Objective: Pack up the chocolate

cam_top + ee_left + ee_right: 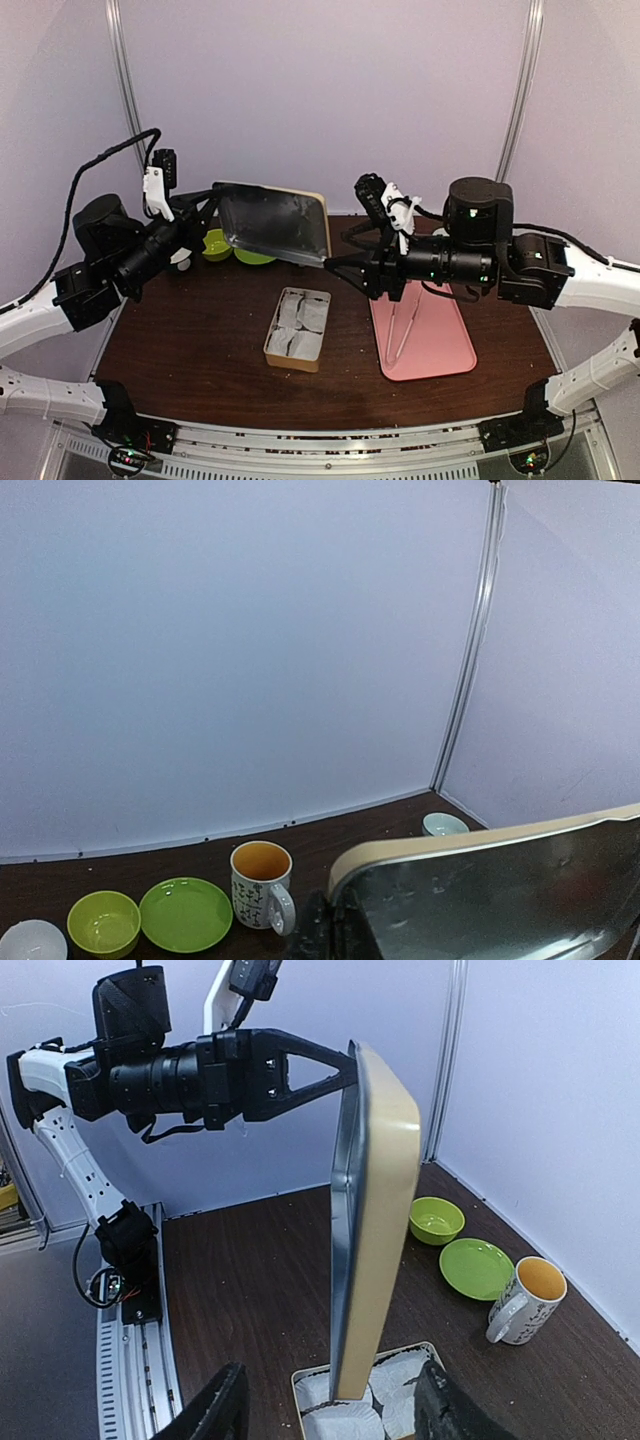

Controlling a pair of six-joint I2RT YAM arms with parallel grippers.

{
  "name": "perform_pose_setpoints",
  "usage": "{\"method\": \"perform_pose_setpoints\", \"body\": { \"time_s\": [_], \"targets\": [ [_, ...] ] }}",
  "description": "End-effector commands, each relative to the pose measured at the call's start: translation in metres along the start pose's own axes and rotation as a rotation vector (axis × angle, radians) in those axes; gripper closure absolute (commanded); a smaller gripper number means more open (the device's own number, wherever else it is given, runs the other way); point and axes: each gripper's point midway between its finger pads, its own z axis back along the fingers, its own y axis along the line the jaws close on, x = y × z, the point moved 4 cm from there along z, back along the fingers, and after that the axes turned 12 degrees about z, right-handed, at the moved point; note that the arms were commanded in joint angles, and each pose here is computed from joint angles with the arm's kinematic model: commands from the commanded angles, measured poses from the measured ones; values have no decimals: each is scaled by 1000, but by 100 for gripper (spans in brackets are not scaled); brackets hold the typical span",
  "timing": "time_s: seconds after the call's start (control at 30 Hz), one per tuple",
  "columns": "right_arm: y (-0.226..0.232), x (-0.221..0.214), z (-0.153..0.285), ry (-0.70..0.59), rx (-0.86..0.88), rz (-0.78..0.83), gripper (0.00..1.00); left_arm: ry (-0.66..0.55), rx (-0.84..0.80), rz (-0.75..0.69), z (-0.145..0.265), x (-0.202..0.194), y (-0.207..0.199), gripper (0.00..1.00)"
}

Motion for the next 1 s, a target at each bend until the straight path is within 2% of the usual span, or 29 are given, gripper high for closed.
{"method": "perform_pose_setpoints", "body": {
  "time_s": [0.0,0.07,0.17,0.3,0.57,0.6,0.67,0.77,0.83,0.97],
  "targets": [
    [-7,9,-11,9,-72,39,46,-82,-65,57,1,27,-13,100],
    [-9,7,-18,23,-97,32,50,-80,-64,62,1,26,-13,100],
    [-15,7,-26,47,-134,18,63,-76,-62,70,2,25,-12,100],
    [-16,8,-31,51,-144,8,70,-68,-58,81,2,22,-11,100],
    [-26,8,-26,40,-226,-4,94,-53,-36,115,-1,13,-6,100],
    [-27,8,-25,38,-233,-5,96,-49,-35,118,-2,11,-5,97],
    [-29,8,-23,33,-249,-8,100,-44,-48,120,-2,9,-7,85],
    [-35,7,-19,37,-300,-12,100,-23,-60,133,-2,4,-8,57],
    [-42,5,-15,50,-355,-11,100,14,-51,159,-2,1,-7,44],
    [-55,1,-9,98,-452,64,100,121,6,263,5,-6,-3,35]
  ]
}}
